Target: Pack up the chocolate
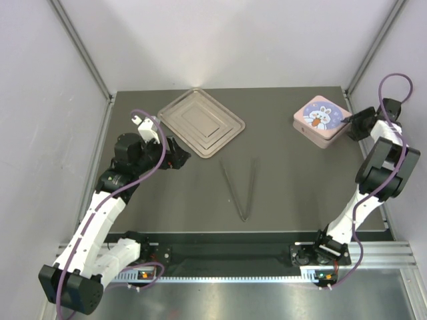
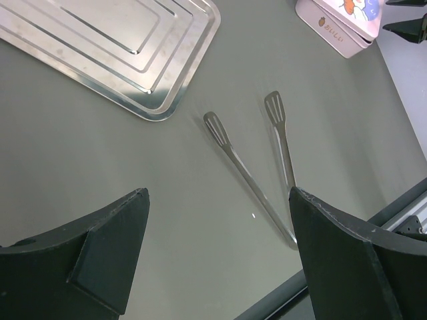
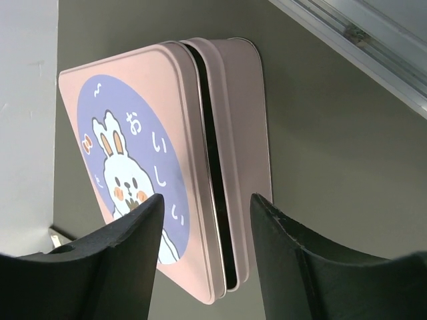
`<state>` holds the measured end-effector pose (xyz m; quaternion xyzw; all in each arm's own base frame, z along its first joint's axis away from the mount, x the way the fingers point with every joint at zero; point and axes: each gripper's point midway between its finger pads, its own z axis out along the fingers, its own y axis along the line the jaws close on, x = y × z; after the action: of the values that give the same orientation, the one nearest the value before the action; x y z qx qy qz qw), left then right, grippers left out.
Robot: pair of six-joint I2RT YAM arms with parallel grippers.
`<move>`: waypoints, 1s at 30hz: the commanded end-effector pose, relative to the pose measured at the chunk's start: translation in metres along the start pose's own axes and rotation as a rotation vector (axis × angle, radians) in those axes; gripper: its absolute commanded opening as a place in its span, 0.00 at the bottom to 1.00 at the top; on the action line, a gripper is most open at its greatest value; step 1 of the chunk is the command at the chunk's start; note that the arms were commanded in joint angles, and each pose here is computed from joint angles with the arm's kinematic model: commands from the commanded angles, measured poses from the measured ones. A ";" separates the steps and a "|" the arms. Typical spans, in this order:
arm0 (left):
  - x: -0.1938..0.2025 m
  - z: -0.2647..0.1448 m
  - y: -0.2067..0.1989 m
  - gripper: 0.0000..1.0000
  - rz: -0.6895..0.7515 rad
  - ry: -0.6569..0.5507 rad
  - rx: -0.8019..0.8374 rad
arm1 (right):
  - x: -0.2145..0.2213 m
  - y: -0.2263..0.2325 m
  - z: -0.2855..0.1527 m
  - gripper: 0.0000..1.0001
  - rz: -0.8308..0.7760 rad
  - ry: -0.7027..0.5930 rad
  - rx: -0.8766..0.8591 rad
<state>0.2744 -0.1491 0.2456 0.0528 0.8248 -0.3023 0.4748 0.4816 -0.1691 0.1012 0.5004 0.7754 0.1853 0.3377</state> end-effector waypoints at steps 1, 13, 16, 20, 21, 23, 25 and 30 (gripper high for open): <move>-0.010 -0.003 -0.003 0.91 0.030 -0.041 0.011 | -0.017 0.016 0.004 0.55 -0.046 -0.063 -0.022; -0.010 -0.002 -0.002 0.90 0.031 -0.039 0.008 | -0.012 -0.014 0.025 0.46 -0.044 -0.056 0.062; -0.010 -0.001 -0.002 0.90 0.030 -0.038 0.008 | -0.012 -0.015 0.026 0.33 -0.044 -0.059 0.068; -0.010 -0.001 -0.001 0.90 0.029 -0.039 0.007 | -0.018 -0.012 0.020 0.25 -0.050 -0.082 0.068; -0.010 -0.002 -0.002 0.90 0.030 -0.039 0.009 | -0.022 -0.012 0.018 0.24 -0.050 -0.096 0.076; -0.011 -0.002 -0.002 0.90 0.029 -0.041 0.009 | -0.026 -0.010 0.010 0.22 -0.054 -0.119 0.081; -0.010 -0.002 -0.002 0.90 0.028 -0.039 0.009 | -0.030 -0.007 0.006 0.23 -0.058 -0.136 0.082; -0.011 -0.003 -0.003 0.90 0.030 -0.046 0.009 | -0.027 -0.017 0.010 0.23 -0.054 -0.129 0.118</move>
<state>0.2746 -0.1488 0.2456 0.0525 0.8248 -0.3022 0.4750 0.4931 -0.1822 0.0886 0.4992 0.7766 0.1507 0.3536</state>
